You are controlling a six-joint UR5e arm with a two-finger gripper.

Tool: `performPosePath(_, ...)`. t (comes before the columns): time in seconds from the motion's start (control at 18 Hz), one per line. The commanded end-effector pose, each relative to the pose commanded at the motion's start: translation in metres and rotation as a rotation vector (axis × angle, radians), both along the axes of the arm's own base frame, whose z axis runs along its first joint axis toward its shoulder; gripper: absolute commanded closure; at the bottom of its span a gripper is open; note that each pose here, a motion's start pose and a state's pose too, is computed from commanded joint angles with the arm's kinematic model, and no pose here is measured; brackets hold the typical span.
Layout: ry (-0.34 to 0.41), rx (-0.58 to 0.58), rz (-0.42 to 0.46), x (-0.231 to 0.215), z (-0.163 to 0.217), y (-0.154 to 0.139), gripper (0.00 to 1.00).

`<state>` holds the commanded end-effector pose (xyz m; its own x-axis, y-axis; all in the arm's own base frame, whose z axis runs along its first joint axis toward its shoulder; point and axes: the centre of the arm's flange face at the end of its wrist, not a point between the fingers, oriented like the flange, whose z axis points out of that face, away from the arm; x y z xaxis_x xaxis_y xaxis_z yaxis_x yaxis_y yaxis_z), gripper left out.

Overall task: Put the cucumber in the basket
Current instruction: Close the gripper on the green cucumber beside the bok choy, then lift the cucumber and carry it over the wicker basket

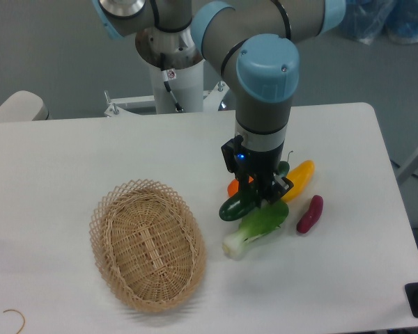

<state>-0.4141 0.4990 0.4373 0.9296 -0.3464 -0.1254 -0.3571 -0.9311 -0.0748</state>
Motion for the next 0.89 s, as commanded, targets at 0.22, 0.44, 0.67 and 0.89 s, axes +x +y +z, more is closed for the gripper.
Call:
performPosePath(0.22,-0.007,-0.008,0.033,0.002,-0.005,0.001,0.71)
performPosePath(0.44,-0.014,-0.012,0.079,0.01,-0.007,0.006,0.71)
performPosePath(0.67,-0.017,-0.014,0.137,0.028,-0.011,0.019,0.71)
performPosePath(0.89,0.014,-0.055,0.202,0.058,-0.016,0.038,0.71)
